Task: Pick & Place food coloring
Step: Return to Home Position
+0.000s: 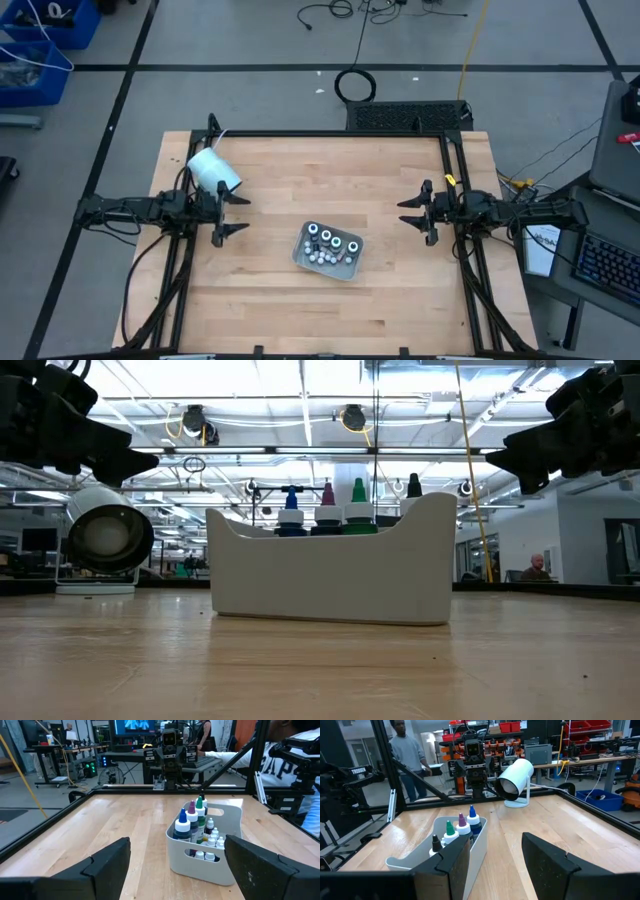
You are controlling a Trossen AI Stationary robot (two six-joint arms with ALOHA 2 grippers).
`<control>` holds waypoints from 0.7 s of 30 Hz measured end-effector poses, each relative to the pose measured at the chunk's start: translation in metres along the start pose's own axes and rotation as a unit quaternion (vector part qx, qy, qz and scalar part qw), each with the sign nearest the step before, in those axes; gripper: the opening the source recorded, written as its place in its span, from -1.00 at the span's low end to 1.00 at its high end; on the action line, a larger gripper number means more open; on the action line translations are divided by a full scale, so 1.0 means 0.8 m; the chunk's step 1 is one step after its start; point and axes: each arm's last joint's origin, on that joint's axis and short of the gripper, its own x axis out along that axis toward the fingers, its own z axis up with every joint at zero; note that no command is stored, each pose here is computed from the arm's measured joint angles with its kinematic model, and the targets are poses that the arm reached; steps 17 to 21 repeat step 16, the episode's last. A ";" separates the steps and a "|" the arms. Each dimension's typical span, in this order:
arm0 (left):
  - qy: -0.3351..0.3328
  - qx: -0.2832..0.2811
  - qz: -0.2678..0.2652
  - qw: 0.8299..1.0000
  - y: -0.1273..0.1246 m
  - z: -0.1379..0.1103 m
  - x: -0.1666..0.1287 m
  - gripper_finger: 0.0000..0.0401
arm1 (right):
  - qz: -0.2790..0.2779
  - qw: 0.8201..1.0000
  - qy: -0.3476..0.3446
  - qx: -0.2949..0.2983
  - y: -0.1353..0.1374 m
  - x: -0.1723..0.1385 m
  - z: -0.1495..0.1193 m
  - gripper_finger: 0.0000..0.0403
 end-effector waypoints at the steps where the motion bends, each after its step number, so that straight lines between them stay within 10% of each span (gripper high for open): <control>1: 0.000 0.000 0.000 1.000 0.000 0.000 0.000 0.60 | 0.000 1.000 0.000 0.000 0.000 0.000 0.000 -0.16; 21: 0.000 0.000 0.000 1.000 0.000 0.000 0.000 0.60 | 0.000 1.000 0.000 0.000 0.000 0.000 0.000 -0.16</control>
